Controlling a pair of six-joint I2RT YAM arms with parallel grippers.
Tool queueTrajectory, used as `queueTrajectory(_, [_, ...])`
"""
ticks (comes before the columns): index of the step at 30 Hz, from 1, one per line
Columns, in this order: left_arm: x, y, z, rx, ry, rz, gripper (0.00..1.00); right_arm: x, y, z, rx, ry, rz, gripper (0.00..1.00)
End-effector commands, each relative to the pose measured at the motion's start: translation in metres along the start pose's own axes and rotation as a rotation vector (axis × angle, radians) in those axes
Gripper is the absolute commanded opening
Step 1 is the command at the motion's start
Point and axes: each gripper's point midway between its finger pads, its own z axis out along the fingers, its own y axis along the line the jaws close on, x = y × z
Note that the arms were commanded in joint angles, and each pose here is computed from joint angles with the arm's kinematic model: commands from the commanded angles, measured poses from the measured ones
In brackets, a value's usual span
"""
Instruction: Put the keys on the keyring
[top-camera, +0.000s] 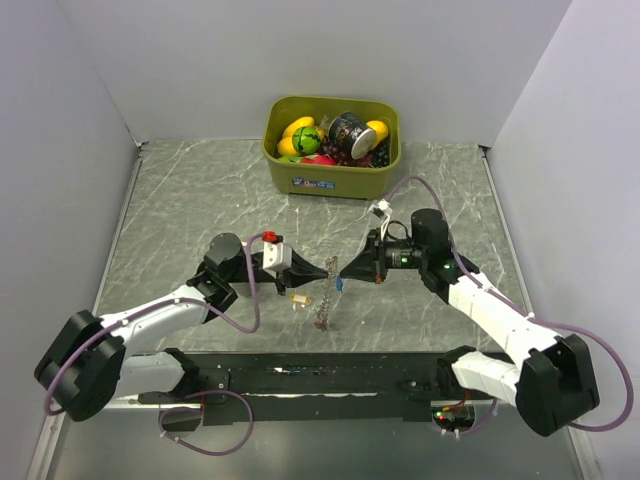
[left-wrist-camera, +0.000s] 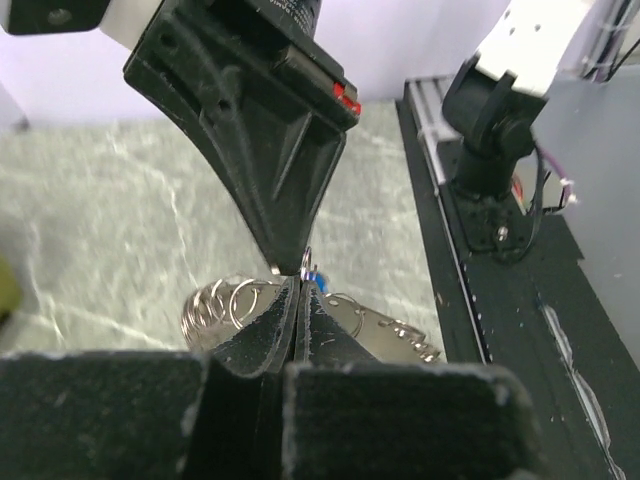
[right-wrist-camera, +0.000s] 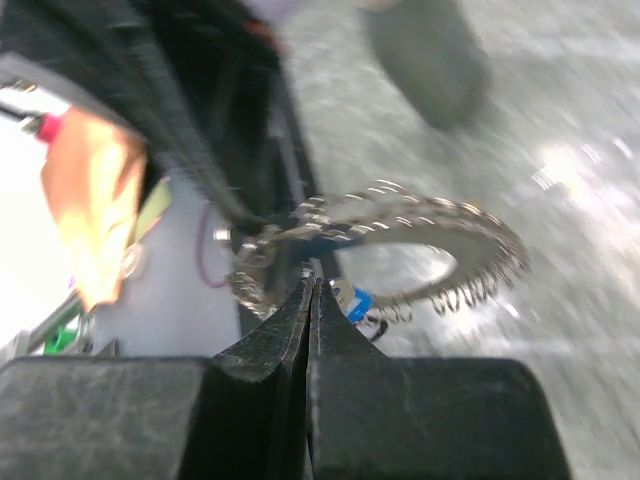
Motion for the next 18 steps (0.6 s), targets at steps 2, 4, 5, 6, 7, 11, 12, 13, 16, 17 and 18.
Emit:
queueTrajectory(2, [0.014,0.009,0.005,-0.043,0.01,-0.018,0.01,0.028,-0.072,-0.008,0.32,0.023,0.128,0.0])
queueTrajectory(4, [0.027,0.012,0.007,-0.054,0.036,-0.041,0.01,0.043,-0.102,-0.017,0.46,0.045,0.216,0.0])
queueTrajectory(5, [0.031,0.013,0.009,-0.055,0.046,-0.045,0.01,0.049,-0.111,-0.02,0.504,0.054,0.243,0.0])
queueTrajectory(6, [0.039,0.015,0.01,-0.055,0.06,-0.058,0.01,0.06,-0.123,-0.022,0.55,0.075,0.288,0.0])
queueTrajectory(7, [0.043,0.016,0.012,-0.058,0.067,-0.063,0.01,0.068,-0.133,-0.028,0.611,0.09,0.332,0.0])
queueTrajectory(11, [0.057,0.021,0.019,-0.06,0.077,-0.104,0.01,0.088,-0.16,-0.041,0.724,0.117,0.445,0.0])
queueTrajectory(12, [0.064,0.022,0.021,-0.06,0.086,-0.118,0.01,0.094,-0.164,-0.042,0.74,0.133,0.466,0.0])
queueTrajectory(13, [0.066,0.023,0.023,-0.061,0.087,-0.12,0.01,0.094,-0.167,-0.043,0.752,0.135,0.477,0.0])
queueTrajectory(16, [0.076,0.028,0.029,-0.065,0.099,-0.136,0.01,0.098,-0.173,-0.048,0.795,0.145,0.495,0.23])
queueTrajectory(17, [0.076,0.03,0.032,-0.065,0.098,-0.137,0.01,0.099,-0.174,-0.049,0.803,0.148,0.497,0.3])
queueTrajectory(18, [0.083,0.031,0.033,-0.069,0.109,-0.146,0.01,0.097,-0.174,-0.05,0.811,0.143,0.489,0.36])
